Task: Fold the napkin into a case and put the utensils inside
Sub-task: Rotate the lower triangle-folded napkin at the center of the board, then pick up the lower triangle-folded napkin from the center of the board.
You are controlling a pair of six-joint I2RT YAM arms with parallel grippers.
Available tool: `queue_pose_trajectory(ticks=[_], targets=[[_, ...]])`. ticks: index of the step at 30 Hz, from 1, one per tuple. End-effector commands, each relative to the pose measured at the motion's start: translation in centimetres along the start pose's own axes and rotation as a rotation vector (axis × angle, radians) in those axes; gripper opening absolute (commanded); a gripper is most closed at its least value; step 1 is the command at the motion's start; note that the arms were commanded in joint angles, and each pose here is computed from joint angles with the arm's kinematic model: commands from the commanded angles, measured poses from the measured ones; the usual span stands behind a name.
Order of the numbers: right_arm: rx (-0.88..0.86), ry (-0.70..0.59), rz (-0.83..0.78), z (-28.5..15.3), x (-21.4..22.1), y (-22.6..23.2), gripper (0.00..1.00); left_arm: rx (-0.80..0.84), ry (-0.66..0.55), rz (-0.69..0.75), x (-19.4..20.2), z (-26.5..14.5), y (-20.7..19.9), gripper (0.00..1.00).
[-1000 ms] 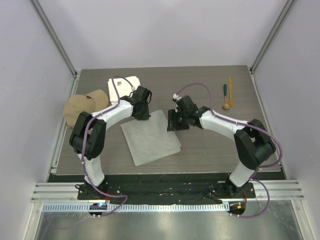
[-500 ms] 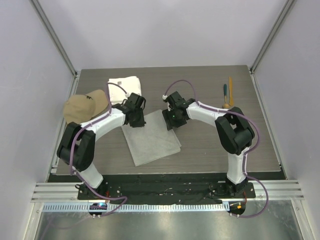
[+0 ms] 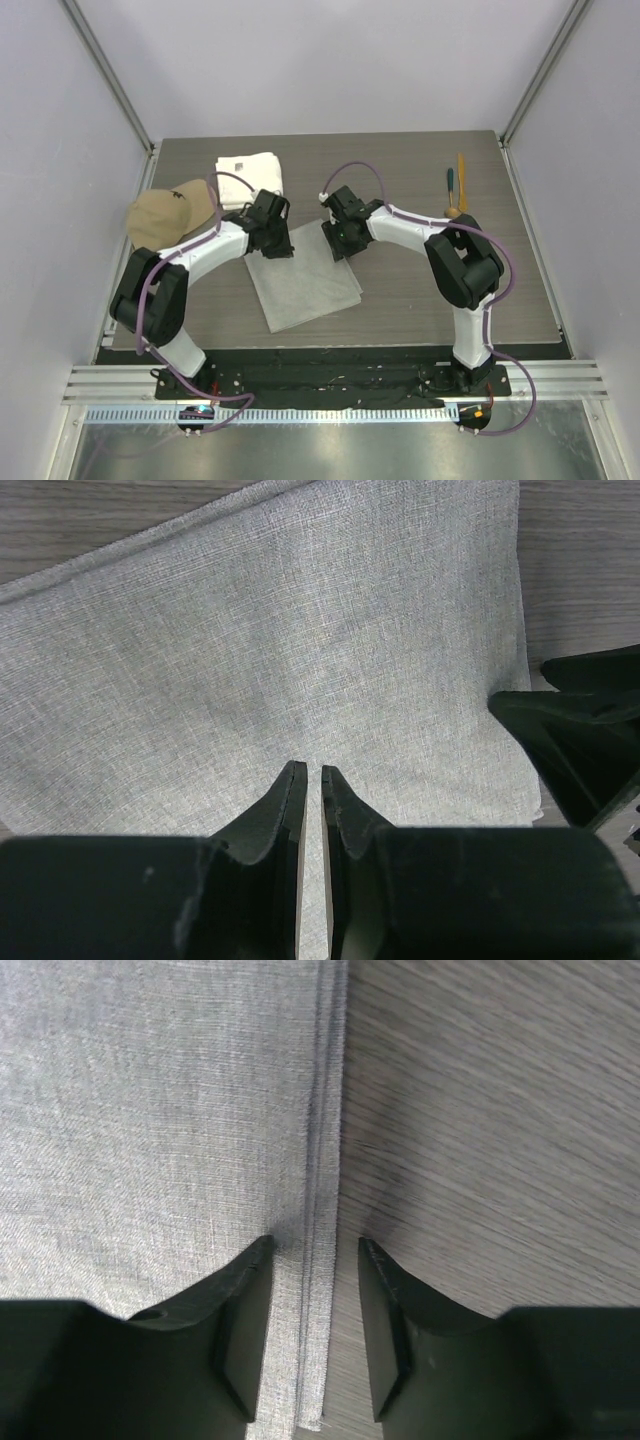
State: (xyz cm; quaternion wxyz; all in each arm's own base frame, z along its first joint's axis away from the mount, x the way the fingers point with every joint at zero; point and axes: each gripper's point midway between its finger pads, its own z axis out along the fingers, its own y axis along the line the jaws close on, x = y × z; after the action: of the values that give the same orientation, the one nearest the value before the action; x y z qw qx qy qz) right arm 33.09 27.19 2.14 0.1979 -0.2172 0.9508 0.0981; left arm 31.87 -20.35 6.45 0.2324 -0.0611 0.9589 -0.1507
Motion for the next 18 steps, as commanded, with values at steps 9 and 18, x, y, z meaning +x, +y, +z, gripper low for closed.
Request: queue_pose_trajectory(ticks=[9,18], targets=[[0.131,0.096,0.009,3.1,4.2,-2.1,0.36,0.048,-0.042,-0.007,-2.7,0.3,-1.5,0.15],[0.151,0.125,0.021,4.2,6.2,-2.0,0.14,0.041,-0.048,-0.020,-3.0,-0.3,-0.7,0.15]])
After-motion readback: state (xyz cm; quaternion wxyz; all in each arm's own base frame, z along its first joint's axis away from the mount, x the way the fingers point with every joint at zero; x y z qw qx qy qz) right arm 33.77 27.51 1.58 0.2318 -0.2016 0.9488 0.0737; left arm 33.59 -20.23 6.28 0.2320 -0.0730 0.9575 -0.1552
